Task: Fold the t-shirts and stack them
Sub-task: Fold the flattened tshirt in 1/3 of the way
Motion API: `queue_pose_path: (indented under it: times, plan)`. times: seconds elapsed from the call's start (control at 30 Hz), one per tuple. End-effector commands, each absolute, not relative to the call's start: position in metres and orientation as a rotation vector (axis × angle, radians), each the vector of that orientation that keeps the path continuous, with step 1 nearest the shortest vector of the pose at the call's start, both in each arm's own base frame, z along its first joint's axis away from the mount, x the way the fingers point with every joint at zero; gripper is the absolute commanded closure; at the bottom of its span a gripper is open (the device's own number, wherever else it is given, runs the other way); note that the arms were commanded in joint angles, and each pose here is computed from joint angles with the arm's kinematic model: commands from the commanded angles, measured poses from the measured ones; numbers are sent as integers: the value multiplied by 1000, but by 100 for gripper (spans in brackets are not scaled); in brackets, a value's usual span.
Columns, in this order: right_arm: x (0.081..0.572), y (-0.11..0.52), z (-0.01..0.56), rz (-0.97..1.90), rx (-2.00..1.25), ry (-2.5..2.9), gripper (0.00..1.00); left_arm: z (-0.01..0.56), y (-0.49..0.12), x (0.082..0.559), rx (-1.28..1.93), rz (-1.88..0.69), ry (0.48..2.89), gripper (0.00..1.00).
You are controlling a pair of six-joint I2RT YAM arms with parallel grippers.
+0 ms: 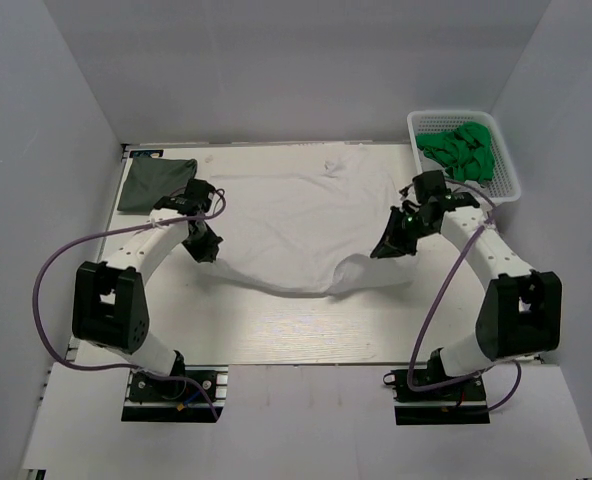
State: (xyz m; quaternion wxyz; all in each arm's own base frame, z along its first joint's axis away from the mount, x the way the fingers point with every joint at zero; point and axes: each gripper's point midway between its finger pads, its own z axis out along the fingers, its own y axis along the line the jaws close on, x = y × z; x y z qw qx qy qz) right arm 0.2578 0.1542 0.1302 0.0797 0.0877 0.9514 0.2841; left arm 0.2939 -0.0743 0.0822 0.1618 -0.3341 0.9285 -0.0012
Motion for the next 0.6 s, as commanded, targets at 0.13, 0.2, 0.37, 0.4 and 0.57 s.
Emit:
queue_pose_path:
  times: [0.13,0.2,0.37,0.4,0.57]
  plan:
    - [312,146,166,863,199,2749,100,90,-66,329,-1005,-11,2626,100]
    - [320,143,164,858,201,2745,100,89,-63,337,-1028,-23,2616,100]
    - [349,144,176,889,155,2683,100,79,-65,353,-1028,-61,2641,100]
    - [355,143,175,894,156,2684,100,82,-62,359,-1039,-66,2627,100]
    - [374,145,164,912,113,2700,100,78,-61,381,-1050,-99,2619,100]
